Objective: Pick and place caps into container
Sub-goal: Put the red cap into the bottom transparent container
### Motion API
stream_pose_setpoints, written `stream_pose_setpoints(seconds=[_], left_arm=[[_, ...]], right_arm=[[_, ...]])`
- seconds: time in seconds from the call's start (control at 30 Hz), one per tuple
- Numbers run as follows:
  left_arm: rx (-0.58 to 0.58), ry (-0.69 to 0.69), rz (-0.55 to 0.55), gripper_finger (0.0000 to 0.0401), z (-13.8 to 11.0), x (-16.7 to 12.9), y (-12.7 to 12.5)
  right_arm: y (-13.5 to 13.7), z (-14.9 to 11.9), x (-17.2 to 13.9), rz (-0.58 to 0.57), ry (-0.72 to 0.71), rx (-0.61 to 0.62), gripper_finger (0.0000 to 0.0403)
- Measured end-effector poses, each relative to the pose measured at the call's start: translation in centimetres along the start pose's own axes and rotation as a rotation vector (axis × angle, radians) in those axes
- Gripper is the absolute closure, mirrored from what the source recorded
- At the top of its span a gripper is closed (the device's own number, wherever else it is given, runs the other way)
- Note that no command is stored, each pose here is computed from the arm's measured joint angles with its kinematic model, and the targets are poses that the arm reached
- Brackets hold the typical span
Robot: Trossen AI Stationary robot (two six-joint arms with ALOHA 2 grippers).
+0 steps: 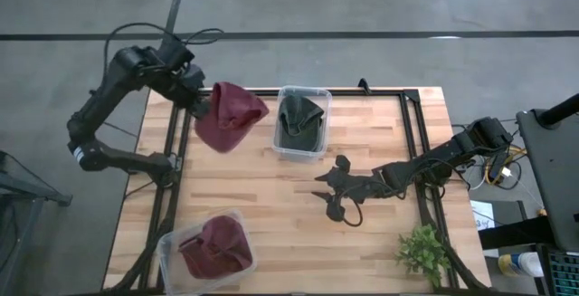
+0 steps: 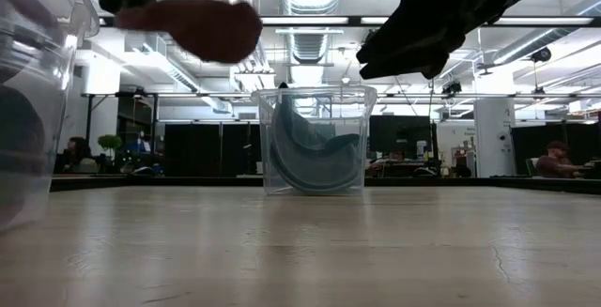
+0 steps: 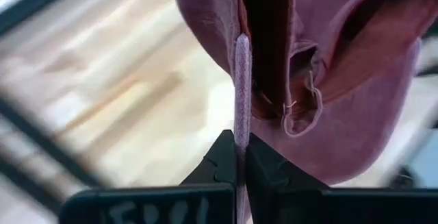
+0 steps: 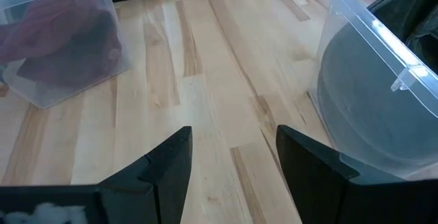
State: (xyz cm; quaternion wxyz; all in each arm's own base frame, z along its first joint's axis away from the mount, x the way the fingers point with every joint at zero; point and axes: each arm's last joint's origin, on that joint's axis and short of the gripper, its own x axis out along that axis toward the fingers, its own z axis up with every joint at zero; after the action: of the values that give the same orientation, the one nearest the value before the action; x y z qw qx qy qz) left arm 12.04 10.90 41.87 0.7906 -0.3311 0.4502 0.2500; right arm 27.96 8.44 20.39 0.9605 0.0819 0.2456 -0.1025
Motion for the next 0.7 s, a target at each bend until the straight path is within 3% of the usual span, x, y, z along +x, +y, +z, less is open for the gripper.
stream_pose_setpoints(seconds=[0.13, 0.43, 0.7], left_arm=[[0.001, -0.012, -0.147, 0.0394, -0.8, -0.7, -1.1], [0.06, 0.151, -0.266, 0.0394, -4.0, -0.3, -5.2], [0.042, 0.334, -0.228, 0.0394, -7.9, 0.7, -9.4]], right_arm=[[0.0, 0.0, 0.0, 0.0, 0.0, 0.0, 0.0195], [0.0, -0.1, 0.0, -0.001, 0.002, -0.001, 0.0195], [-0.2, -0.6, 0.1, 0.0, -0.001, 0.0, 0.0195]])
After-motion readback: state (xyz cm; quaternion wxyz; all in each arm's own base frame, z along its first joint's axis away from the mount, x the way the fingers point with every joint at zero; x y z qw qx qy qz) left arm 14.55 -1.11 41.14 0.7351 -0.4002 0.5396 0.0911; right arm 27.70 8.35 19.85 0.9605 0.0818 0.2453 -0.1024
